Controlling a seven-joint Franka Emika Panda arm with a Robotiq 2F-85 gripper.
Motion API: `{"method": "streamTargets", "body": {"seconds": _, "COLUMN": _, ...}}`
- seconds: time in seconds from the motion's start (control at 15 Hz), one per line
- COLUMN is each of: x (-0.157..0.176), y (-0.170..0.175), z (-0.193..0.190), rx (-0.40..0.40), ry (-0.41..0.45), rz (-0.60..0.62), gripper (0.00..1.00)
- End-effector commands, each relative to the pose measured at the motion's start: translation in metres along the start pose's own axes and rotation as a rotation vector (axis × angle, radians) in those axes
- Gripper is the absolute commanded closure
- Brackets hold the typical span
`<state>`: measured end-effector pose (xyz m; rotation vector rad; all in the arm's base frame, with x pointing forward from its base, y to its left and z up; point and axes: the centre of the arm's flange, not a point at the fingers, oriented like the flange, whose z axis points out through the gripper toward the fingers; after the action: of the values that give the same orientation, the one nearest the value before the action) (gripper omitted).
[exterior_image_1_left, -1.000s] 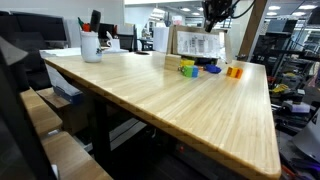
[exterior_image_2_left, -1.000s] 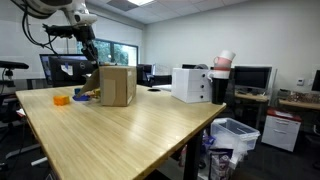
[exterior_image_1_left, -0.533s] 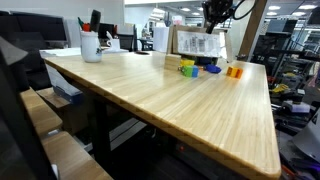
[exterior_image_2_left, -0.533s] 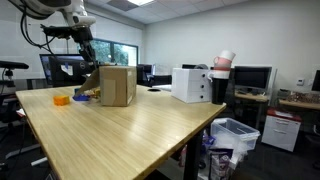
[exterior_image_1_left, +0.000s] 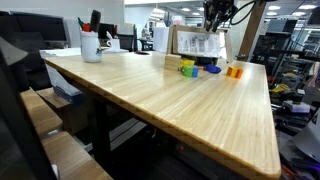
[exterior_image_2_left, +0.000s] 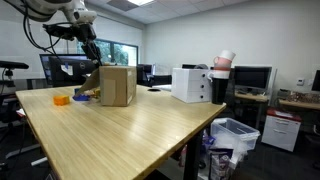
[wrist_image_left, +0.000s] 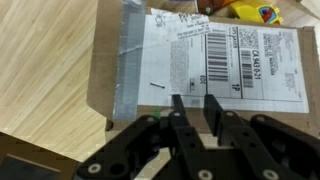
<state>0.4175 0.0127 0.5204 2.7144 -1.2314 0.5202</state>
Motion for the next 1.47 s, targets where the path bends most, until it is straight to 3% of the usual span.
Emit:
{"method": "streamTargets", "body": {"seconds": 0.0, "x": 0.006, "y": 0.011, "z": -0.006, "rx": -0.034, "ry": 0.039, "rz": 0.041, "gripper": 0.43}}
{"method": "streamTargets", "body": {"seconds": 0.47, "x": 0.007, "y": 0.060, "z": -0.017, "rx": 0.057, "ry": -0.031, "rz": 0.112, "gripper": 0.04}}
{"method": "streamTargets", "body": {"seconds": 0.6, "x": 0.002, "y": 0.077, "z": -0.019, "rx": 0.084, "ry": -0.050, "rz": 0.148, "gripper": 0.00}}
{"method": "streamTargets", "body": {"seconds": 0.67, "x": -0.022, "y": 0.087, "z": -0.022, "rx": 0.094, "ry": -0.057, "rz": 0.160, "gripper": 0.00}}
{"method": "streamTargets", "body": {"seconds": 1.0, "x": -0.056, "y": 0.109, "z": -0.009, "rx": 0.154, "ry": -0.064, "rz": 0.168, "gripper": 0.00}}
{"method": "streamTargets", "body": {"seconds": 1.4, "x": -0.076, "y": 0.113, "z": -0.003, "rx": 0.275, "ry": -0.112, "rz": 0.006, "gripper": 0.00}}
